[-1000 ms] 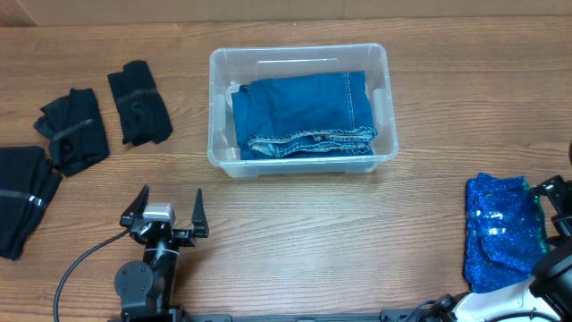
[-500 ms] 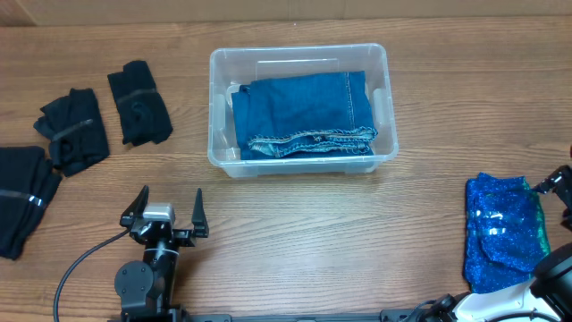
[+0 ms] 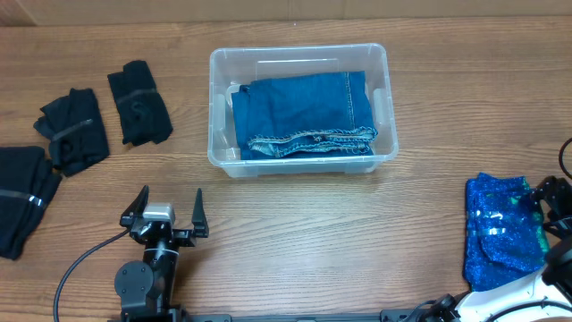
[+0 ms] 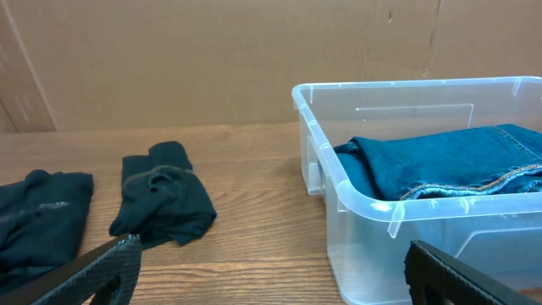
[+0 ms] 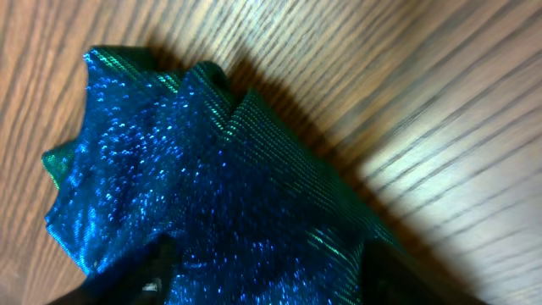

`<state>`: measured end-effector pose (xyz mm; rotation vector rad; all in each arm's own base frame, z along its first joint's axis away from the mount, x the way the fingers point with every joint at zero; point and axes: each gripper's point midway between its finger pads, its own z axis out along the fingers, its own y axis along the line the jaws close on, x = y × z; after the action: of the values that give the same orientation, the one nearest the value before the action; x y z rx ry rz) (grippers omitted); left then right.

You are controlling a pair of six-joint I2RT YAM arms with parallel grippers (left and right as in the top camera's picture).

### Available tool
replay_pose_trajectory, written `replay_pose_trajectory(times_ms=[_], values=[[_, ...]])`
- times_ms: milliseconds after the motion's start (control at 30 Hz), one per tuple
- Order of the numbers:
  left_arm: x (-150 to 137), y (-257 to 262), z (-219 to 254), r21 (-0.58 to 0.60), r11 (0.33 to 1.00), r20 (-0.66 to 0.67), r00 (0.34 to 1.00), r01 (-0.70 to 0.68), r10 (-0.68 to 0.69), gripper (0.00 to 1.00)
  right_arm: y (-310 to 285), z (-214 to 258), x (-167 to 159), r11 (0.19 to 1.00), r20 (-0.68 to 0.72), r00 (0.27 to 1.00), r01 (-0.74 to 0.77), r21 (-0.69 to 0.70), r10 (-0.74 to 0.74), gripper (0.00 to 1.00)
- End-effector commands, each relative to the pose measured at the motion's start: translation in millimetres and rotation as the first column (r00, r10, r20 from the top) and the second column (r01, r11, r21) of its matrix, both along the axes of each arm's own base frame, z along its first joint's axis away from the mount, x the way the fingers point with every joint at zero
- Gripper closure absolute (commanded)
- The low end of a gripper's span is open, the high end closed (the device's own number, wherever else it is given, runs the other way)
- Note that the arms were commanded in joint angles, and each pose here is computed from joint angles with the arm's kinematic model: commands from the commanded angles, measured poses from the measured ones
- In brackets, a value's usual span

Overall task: Pack container
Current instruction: 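Move the right gripper to the sparkly blue fabric and grasp it, then lift the sparkly blue fabric and carry it over the container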

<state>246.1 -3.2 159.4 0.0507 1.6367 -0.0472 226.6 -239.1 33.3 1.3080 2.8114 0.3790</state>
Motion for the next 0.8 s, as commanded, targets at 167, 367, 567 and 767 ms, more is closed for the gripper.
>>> replay_pose_trajectory(times_ms=[167,367,567,767], values=[[-0.3,2.9,0.2,0.020,1.000,0.006,1.000,-0.013,0.013,0.00,19.1,3.5,24.9,0.992,0.138,0.990,0.012,0.124,-0.029,0.78],[-0.3,2.9,0.2,0.020,1.000,0.006,1.000,-0.013,0.013,0.00,27.3,17.6,53.3,0.980,0.299,0.952,0.000,0.200,-0.061,0.96],[-0.3,2.9,0.2,0.020,1.000,0.006,1.000,-0.013,0.013,0.00,32.0,21.0,67.0,0.984,0.320,0.947,-0.046,0.172,-0.012,0.96],[-0.3,2.9,0.2,0.020,1.000,0.006,1.000,-0.013,0.013,0.00,59.5,53.2,115.0,0.966,0.393,0.900,-0.243,0.087,0.190,0.96]])
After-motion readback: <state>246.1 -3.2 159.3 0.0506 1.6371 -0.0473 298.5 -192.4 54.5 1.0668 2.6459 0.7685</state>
